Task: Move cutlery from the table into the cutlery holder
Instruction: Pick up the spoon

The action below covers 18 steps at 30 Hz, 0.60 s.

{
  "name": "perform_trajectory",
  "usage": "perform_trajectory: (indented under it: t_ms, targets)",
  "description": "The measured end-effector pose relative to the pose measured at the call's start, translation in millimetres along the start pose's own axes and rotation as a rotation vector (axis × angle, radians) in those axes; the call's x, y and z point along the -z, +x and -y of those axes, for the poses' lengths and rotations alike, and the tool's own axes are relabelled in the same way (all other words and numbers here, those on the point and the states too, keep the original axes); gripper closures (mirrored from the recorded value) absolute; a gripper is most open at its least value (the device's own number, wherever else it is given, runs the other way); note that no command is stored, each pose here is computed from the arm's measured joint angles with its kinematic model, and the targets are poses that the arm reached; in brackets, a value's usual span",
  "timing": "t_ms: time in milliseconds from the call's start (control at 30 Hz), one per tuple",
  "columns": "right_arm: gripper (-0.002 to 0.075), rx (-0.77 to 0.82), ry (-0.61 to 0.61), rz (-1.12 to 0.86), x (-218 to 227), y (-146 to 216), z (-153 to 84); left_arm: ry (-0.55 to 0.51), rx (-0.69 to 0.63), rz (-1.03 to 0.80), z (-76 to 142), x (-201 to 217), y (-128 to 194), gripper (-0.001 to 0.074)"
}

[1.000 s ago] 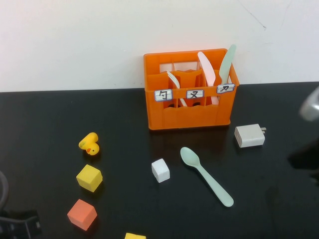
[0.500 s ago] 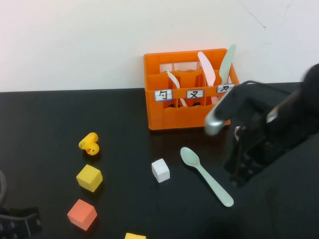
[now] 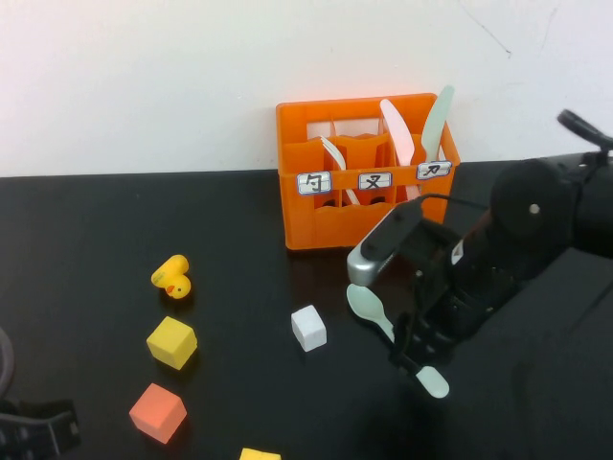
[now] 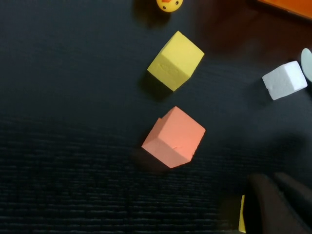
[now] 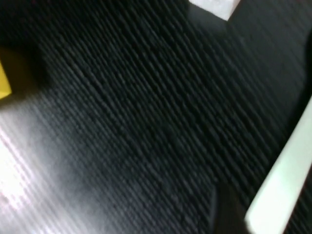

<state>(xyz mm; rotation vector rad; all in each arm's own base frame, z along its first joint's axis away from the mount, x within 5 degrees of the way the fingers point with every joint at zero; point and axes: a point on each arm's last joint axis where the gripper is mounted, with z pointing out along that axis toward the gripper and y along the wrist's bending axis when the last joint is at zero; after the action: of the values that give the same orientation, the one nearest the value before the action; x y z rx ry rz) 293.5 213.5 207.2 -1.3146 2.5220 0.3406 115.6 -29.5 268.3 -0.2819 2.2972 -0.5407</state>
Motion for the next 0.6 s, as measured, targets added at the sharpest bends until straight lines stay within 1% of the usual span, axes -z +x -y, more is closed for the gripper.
perform_trajectory:
  t_ms: [67, 167, 400, 600]
  targets:
    - [0.0337, -0.001, -0.001, -0.003, -4.6, -3.5, 2.3, 0.001, -0.005, 0.000, 0.1, 0.0, 0.0, 0.0736]
    - [0.0308, 0.001, 0.001, 0.004, -8.3, -10.7, 5.7, 0.008, -0.001, 0.000, 0.7, 0.0, 0.0, 0.0736]
    - [0.0290, 0.039, 0.045, -0.025, -25.2, -17.9, 16.5, 0.010, -0.002, 0.000, 1.0, 0.0, 0.0, 0.0736]
    - [0.0286, 0.027, 0.052, -0.025, -42.9, -18.1, 21.1, 0.015, 0.011, -0.001, 0.4, -1.4, 1.4, 0.0736]
